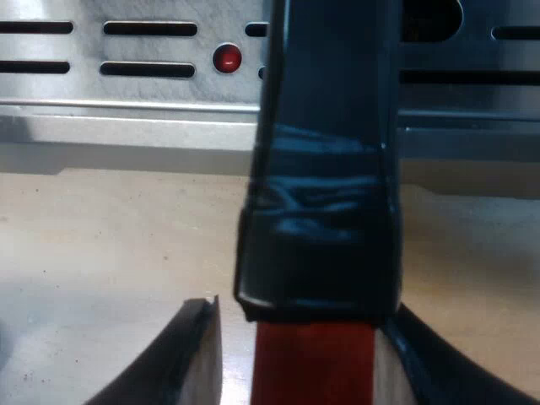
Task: Grind coffee beans and then tamp
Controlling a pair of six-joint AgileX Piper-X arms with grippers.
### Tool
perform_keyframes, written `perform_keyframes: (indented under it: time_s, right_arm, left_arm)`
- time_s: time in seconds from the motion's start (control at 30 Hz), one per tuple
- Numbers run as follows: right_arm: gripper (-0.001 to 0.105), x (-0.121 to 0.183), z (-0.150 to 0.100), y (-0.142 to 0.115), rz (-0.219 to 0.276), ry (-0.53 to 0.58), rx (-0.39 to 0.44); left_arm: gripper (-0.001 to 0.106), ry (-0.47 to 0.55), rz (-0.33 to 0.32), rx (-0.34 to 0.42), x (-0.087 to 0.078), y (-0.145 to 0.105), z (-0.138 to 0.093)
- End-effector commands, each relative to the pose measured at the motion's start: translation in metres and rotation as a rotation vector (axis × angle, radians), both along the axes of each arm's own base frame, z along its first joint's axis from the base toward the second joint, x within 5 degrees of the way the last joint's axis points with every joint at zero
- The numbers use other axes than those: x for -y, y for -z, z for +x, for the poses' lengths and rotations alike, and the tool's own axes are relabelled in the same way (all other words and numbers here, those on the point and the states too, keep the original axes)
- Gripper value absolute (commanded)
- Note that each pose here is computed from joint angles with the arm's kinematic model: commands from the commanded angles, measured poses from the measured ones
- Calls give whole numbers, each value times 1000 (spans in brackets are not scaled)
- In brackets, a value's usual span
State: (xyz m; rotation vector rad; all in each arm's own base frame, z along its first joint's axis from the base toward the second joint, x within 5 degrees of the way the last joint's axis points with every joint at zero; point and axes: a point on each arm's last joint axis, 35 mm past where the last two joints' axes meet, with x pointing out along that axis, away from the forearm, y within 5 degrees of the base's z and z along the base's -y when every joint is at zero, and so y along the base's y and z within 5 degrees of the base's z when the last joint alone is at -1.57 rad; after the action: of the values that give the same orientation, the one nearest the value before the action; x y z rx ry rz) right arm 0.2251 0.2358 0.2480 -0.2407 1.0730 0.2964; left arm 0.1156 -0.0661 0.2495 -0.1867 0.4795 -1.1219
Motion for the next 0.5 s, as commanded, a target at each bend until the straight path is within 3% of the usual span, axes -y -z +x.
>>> perform_keyframes:
  time_s: [0.03, 0.33, 0.43, 0.5]
  right_arm:
    - [39, 2, 1, 0, 2, 3, -10]
    - [38, 2, 1, 0, -3, 6, -4]
    - [27, 2, 1, 0, -3, 6, -4]
    - [13, 2, 1, 0, -3, 6, -4]
  left_arm:
    - [65, 13, -11, 13, 0, -3, 0]
    - [65, 12, -10, 2, 0, 0, 0]
    - [65, 11, -11, 0, 0, 0, 0]
    - [65, 11, -11, 0, 0, 0, 0]
